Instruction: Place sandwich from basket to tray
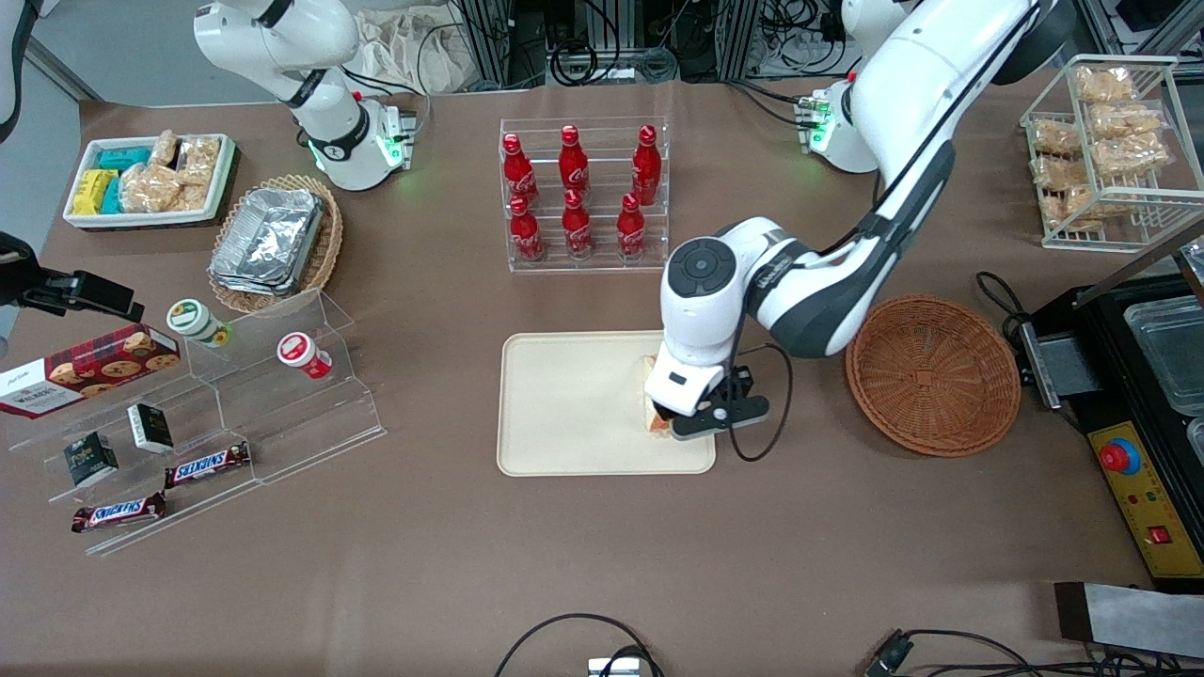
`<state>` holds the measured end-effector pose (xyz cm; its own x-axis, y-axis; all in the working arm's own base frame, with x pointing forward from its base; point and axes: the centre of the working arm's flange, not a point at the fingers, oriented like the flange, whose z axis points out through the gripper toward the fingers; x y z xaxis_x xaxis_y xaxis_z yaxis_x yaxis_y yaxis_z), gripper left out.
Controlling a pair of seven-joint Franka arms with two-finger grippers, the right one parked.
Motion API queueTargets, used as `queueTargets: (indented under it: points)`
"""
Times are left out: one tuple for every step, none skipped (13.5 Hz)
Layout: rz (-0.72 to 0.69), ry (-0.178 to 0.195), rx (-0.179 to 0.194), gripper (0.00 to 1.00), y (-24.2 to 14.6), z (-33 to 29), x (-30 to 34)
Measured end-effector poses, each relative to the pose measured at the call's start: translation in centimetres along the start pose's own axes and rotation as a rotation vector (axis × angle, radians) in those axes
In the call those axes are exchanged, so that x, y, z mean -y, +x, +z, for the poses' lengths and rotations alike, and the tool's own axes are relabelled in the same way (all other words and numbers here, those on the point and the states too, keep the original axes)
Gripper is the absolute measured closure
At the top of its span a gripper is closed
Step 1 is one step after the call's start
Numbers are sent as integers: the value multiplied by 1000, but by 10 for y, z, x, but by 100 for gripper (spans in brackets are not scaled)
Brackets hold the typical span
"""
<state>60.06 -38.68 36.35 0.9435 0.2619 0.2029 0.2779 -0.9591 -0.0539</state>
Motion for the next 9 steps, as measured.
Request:
queueTargets:
  points:
    - [-41,10,5,37,17,-15,10]
    - [-82,16,12,37,36,-31,24]
    - [-110,16,26,37,57,-46,42]
    - [-116,11,48,37,76,-60,65]
    - [-116,3,69,37,95,-73,90]
    - [-112,0,83,36,110,-84,114]
    - [-101,6,93,36,121,-92,136]
    - [-84,23,107,36,127,-96,153]
    - [-67,38,119,36,130,-97,163]
